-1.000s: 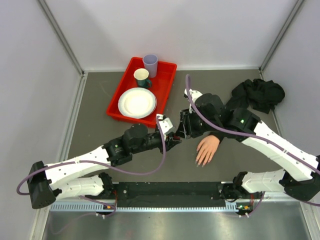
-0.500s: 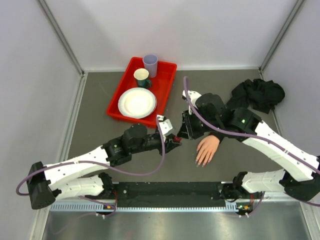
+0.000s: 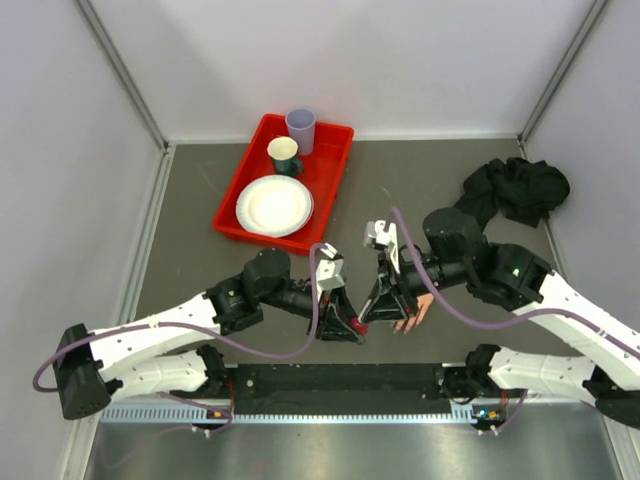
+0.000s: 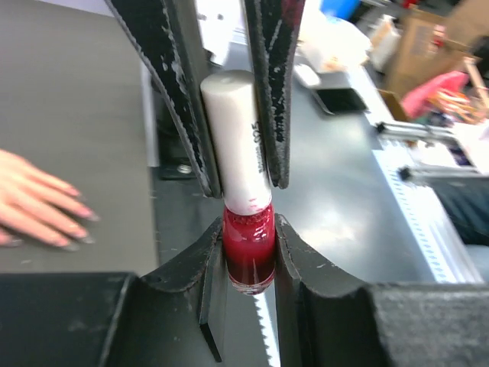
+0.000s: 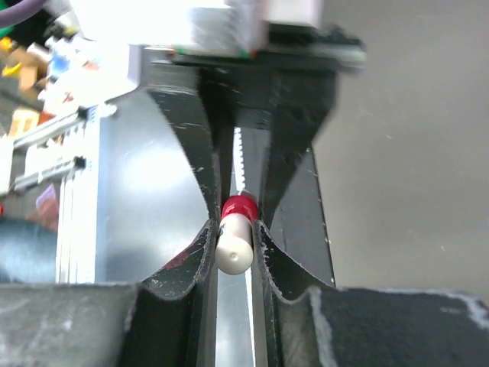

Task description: Paint the nails

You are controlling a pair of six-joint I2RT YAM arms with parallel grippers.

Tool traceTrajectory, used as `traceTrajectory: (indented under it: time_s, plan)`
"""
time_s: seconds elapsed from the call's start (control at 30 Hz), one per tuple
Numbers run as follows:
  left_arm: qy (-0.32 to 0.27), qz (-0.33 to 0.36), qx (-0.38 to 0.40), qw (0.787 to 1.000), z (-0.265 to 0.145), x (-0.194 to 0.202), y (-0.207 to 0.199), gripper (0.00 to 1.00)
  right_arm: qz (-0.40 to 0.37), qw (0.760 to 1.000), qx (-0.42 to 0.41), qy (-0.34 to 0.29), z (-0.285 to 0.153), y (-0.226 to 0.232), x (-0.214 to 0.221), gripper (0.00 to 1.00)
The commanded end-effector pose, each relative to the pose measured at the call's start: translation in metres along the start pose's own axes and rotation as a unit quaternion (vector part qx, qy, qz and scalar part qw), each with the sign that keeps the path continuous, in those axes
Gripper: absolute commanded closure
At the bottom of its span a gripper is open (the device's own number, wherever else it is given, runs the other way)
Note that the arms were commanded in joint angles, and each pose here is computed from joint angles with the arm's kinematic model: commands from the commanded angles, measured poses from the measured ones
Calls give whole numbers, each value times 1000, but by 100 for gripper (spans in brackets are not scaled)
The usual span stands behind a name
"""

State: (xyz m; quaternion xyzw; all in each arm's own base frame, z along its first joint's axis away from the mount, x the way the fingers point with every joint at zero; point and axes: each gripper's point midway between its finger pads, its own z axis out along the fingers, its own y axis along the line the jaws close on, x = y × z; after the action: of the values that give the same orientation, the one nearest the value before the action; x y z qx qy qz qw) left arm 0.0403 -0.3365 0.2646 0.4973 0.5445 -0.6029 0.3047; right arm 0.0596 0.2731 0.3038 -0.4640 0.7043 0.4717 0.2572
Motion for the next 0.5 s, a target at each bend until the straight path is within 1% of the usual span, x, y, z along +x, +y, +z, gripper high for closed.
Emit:
traceTrajectory:
  time_s: [0.0,0.13,0.2,0.23,0.27,0.33,0.37,0.43,0.47]
  plan:
    - [-44,73,89,992,4,-41,-35,100,-89,992,-86,-41,7,22,-21,100]
    - [-49,74,48,995,4,-44,-23,100,-97,992,-66,-41,5,16,-18,100]
    - [-53,81,14,995,4,-46,-10,100,-80,996,-24,-40,2,4,-18,100]
    - [-60,81,-25,995,3,-50,3,100,-74,997,-14,-35,2,1,-18,100]
    - [-54,75,-47,995,2,-48,10,100,-59,997,6,-42,-2,-1,-25,95]
    - [-53,83,-96,990,1,-47,30,100,-23,998,50,-44,-5,-12,-26,90]
    - [-45,80,-111,990,0,-42,37,100,10,994,91,-51,-6,-24,-27,78]
    - [-36,87,-146,985,-1,-37,53,100,44,988,132,-63,-10,-36,-28,69]
    - [-37,89,-172,980,-3,-37,64,100,74,981,160,-76,-13,-44,-29,60]
